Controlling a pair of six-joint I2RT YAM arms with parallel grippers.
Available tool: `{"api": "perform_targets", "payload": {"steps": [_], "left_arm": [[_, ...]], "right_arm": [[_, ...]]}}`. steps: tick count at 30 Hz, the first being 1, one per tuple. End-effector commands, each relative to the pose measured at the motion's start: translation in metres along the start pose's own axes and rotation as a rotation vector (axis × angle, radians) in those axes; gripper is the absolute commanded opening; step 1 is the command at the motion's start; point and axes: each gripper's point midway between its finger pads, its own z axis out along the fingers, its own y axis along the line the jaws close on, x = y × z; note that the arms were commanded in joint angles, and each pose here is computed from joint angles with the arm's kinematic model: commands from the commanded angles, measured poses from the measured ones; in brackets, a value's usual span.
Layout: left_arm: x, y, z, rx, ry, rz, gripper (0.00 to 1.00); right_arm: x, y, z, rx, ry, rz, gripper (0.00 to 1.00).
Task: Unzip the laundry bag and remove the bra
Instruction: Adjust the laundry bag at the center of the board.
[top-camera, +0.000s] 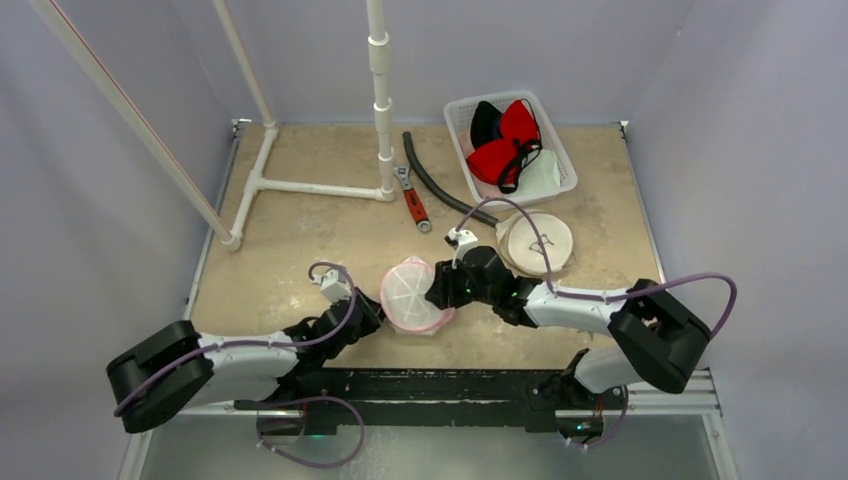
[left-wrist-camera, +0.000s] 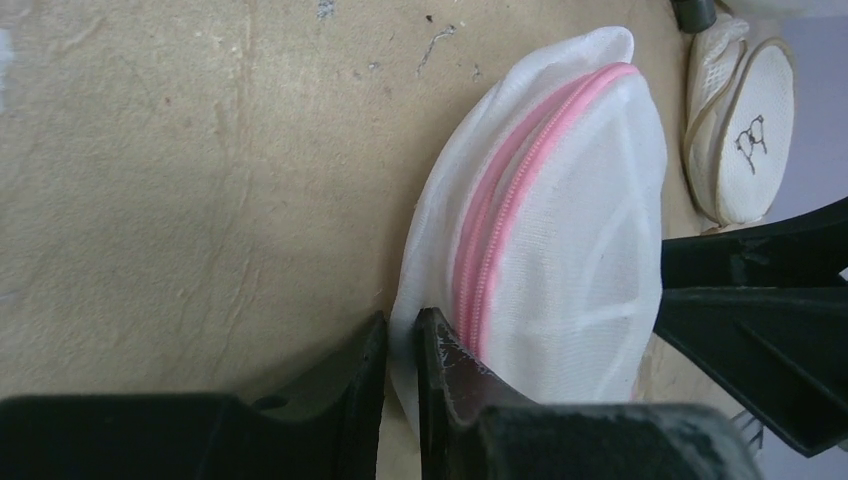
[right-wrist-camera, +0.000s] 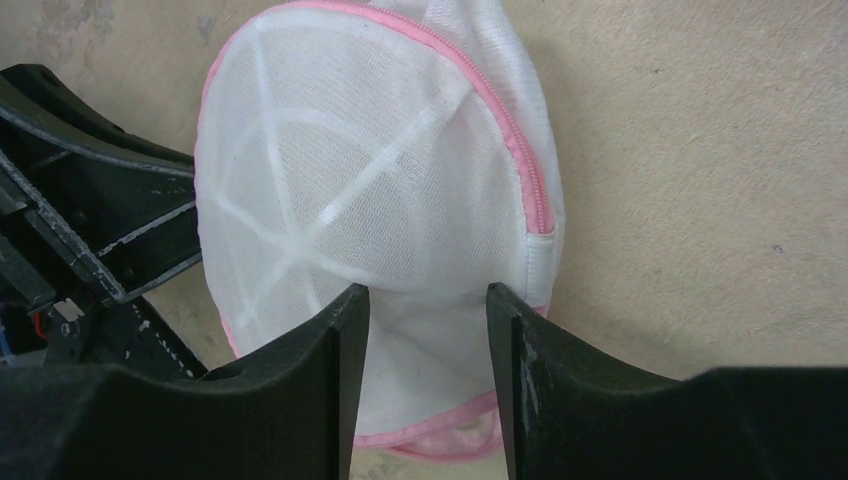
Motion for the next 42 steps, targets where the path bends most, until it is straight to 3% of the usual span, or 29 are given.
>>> {"api": "perform_targets", "payload": {"steps": [1,10,16,19,25,29,42], "left_arm": [[0.003,0.033,-0.015,-0.116,0.036,0.065,0.17],[-0.049,0.005,-0.06,-0.101,-0.059,0.078,0.22],[-0.087,-0.063,-0.087,0.093,-0.122,0.075,0.24],[-0.081,-0.109,-0.084,0.247,-0.073,0.054,0.24],[-0.026,-0.172,-0.055,0.476,0.163,-0.04,0.21],[-0.005,-0.157,-0.03,0.425,0.196,-0.046,0.18],[0.012,-0.038,-0.001,0.084,0.136,-0.046,0.16]], "right_arm": [[-0.03,0.008,-0.01,0.027,-0.092,-0.018,0.51],[-0.047,0.015,-0.014,0.028,-0.122,-0.033,0.54],[-0.07,0.026,-0.031,0.015,-0.182,-0.031,0.58],[-0.083,0.023,-0.053,0.048,-0.258,0.029,0.58],[-0.094,0.002,-0.086,0.106,-0.428,0.107,0.57],[-0.081,-0.004,-0.081,0.114,-0.392,0.12,0.57],[-0.057,-0.004,-0.07,0.057,-0.344,0.143,0.57]]}}
